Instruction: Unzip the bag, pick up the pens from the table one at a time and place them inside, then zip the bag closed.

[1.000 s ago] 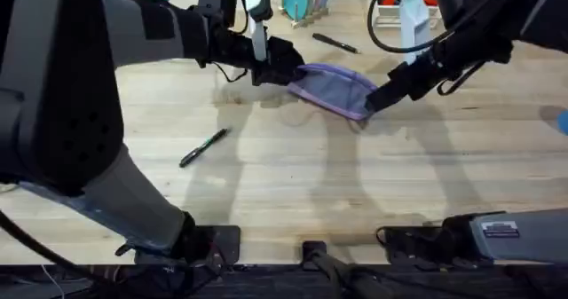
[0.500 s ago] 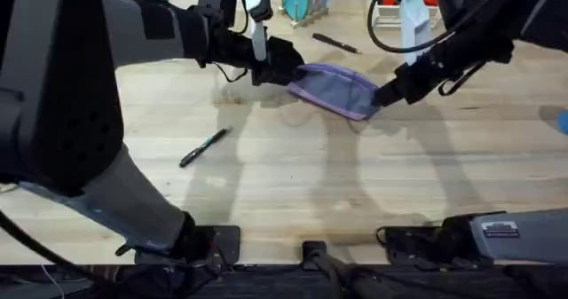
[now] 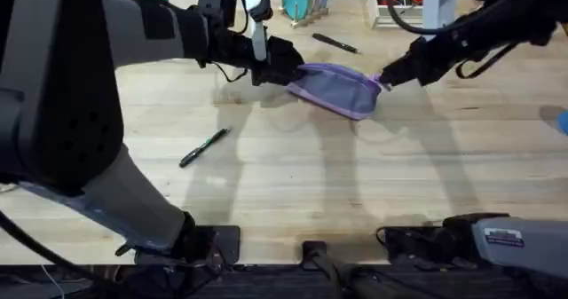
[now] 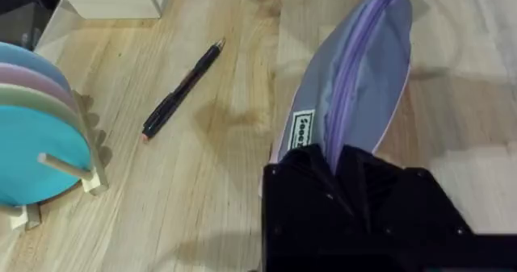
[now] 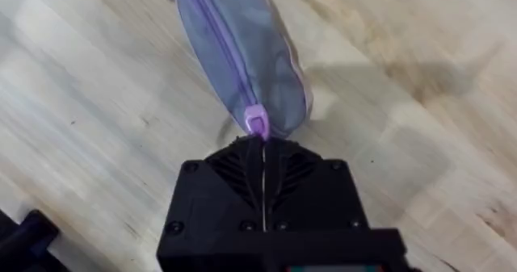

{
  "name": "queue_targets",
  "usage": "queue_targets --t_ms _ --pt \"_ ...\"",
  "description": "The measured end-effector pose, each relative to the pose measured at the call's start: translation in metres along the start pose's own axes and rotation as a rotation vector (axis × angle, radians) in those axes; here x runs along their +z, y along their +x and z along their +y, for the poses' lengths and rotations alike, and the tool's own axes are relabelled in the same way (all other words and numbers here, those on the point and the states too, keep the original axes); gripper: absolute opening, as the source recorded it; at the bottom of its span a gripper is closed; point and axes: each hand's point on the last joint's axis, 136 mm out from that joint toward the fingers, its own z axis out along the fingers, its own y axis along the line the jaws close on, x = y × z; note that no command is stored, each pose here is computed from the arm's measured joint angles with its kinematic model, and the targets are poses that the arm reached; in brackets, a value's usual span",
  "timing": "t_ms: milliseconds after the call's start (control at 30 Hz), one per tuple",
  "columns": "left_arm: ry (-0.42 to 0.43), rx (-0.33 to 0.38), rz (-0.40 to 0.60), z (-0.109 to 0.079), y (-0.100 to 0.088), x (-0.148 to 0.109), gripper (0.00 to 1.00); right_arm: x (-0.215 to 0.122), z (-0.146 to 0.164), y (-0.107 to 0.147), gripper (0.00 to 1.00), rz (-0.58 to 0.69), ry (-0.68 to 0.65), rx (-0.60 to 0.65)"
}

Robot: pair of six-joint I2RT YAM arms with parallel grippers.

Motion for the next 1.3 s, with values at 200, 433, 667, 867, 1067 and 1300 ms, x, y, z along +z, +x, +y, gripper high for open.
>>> queue_targets --t_ms 200,433,667,867,1067,1300 --pt "0.000 0.000 0.000 0.000 0.000 0.000 0.042 -0.004 0.001 -0.002 0.031 -0.013 0.007 -0.006" --pt "0.001 -0.001 0.000 0.000 0.000 0.000 0.042 -0.004 0.001 -0.002 0.032 -0.013 0.007 -0.006" --pt "0.001 -0.001 0.000 0.000 0.000 0.000 0.042 -0.011 0.000 -0.009 0.031 -0.035 0.020 -0.015" --pt "0.001 -0.001 0.000 0.000 0.000 0.000 0.042 -0.045 0.002 -0.031 0.031 -0.135 0.075 -0.058" --pt "0.001 -0.001 0.000 0.000 0.000 0.000 0.042 -0.074 0.007 -0.045 0.031 -0.215 0.120 -0.093" --pt "0.001 -0.001 0.000 0.000 0.000 0.000 0.042 -0.086 0.011 -0.046 0.136 -0.245 0.139 -0.120"
